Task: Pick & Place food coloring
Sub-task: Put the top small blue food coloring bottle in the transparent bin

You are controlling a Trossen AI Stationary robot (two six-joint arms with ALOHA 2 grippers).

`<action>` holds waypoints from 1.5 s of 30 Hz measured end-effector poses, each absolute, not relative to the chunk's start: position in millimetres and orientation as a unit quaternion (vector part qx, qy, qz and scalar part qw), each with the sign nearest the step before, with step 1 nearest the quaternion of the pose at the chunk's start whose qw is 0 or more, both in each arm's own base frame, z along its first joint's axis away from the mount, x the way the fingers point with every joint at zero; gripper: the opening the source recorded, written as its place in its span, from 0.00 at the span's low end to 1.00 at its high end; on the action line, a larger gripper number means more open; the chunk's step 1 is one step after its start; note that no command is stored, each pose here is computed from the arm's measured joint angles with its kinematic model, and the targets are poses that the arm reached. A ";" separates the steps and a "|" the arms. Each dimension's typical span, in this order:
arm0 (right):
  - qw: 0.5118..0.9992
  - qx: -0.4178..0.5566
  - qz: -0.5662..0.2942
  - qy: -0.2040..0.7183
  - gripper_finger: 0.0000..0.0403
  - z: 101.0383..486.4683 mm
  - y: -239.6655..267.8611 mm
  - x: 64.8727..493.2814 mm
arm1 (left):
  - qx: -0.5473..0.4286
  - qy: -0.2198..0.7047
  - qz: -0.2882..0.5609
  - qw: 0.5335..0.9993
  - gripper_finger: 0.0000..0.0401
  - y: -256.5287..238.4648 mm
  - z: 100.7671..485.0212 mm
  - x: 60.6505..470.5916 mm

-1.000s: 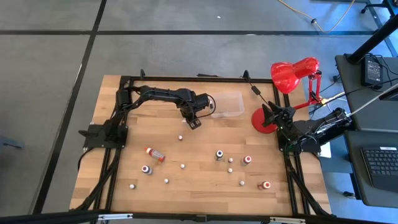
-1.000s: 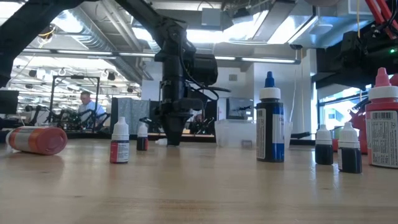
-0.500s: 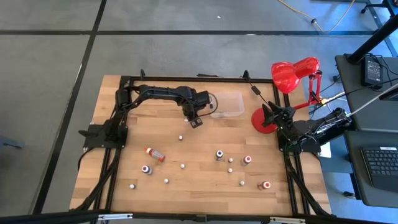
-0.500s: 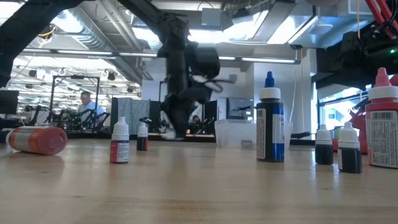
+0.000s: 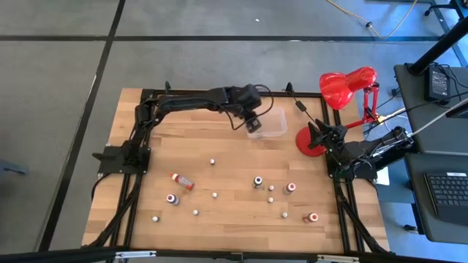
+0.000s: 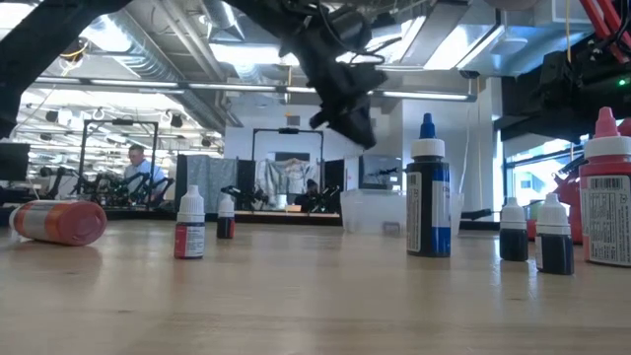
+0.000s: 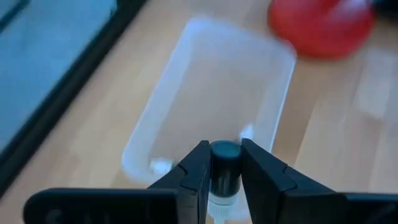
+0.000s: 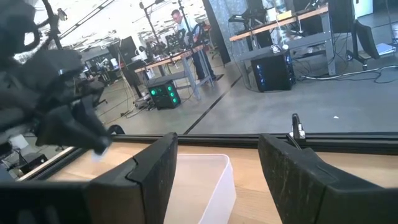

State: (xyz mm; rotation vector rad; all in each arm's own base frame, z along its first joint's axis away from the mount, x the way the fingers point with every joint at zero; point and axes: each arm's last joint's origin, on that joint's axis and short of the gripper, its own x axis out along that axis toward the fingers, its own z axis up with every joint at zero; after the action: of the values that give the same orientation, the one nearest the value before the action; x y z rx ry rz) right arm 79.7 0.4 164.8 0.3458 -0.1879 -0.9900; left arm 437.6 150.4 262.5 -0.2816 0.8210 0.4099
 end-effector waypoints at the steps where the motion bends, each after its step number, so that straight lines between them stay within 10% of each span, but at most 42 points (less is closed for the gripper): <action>1: 0.861 0.165 -0.472 -0.090 0.56 164.8 0.3 79.7 | -0.135 0.384 0.197 0.892 0.18 151.1 262.9 439.8; 45: 0.864 0.155 -0.473 -0.081 0.56 163.0 0.3 79.6 | -0.172 0.405 0.211 0.873 0.25 154.3 196.2 460.4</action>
State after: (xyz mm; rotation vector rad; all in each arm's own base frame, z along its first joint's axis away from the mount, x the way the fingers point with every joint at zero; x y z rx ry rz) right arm 79.6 0.3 163.0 0.3256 -0.1704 -0.9912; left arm 460.4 154.3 196.2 -0.3593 0.8468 0.4406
